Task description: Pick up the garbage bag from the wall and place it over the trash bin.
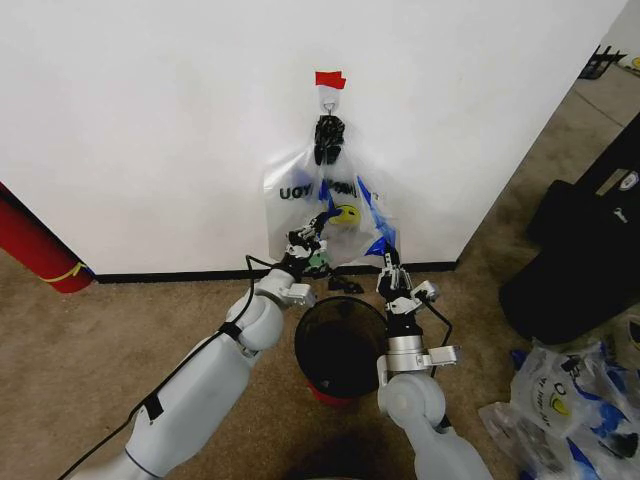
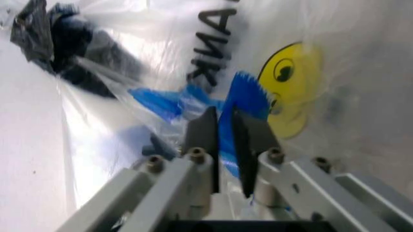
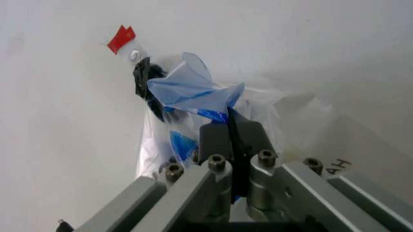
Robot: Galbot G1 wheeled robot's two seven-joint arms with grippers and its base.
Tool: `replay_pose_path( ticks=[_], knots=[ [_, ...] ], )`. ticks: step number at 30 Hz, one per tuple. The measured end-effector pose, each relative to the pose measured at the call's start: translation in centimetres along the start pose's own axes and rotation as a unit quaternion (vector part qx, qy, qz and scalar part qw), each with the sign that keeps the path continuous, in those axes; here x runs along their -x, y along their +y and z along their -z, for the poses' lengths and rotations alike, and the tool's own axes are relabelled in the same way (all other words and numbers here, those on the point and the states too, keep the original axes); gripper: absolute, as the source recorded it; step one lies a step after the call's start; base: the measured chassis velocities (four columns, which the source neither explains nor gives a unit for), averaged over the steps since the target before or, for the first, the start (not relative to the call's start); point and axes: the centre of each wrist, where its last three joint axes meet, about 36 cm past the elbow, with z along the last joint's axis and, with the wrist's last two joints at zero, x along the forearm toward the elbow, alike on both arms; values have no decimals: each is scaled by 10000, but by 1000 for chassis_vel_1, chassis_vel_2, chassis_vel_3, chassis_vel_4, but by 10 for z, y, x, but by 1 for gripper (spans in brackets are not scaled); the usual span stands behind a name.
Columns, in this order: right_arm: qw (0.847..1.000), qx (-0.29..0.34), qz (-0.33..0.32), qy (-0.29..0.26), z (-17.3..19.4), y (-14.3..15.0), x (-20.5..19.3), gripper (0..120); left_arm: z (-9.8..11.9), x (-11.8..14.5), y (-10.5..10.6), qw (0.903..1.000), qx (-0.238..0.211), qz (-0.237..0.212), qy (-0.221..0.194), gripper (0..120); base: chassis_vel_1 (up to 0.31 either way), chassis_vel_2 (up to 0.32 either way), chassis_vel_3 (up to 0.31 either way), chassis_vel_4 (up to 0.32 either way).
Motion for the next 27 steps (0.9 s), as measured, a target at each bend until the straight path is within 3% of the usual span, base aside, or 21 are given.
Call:
replay_pose_path(
  ticks=[18,20,25,27],
  knots=[
    [10000,-14,5,-28,6,1,-4,0,-24,13,-6,9968,716,-319,172,81,0,0,0,0],
    [10000,-18,0,-31,7,0,-4,0,-25,14,-6,9966,749,-310,152,81,0,0,0,0],
    [10000,-26,-8,-39,8,-1,-4,0,-25,16,-5,9967,773,-211,83,59,0,0,0,0],
    [10000,-26,-6,-40,8,-1,-4,0,-25,16,-5,9968,768,-198,75,56,0,0,0,0]
  ],
)
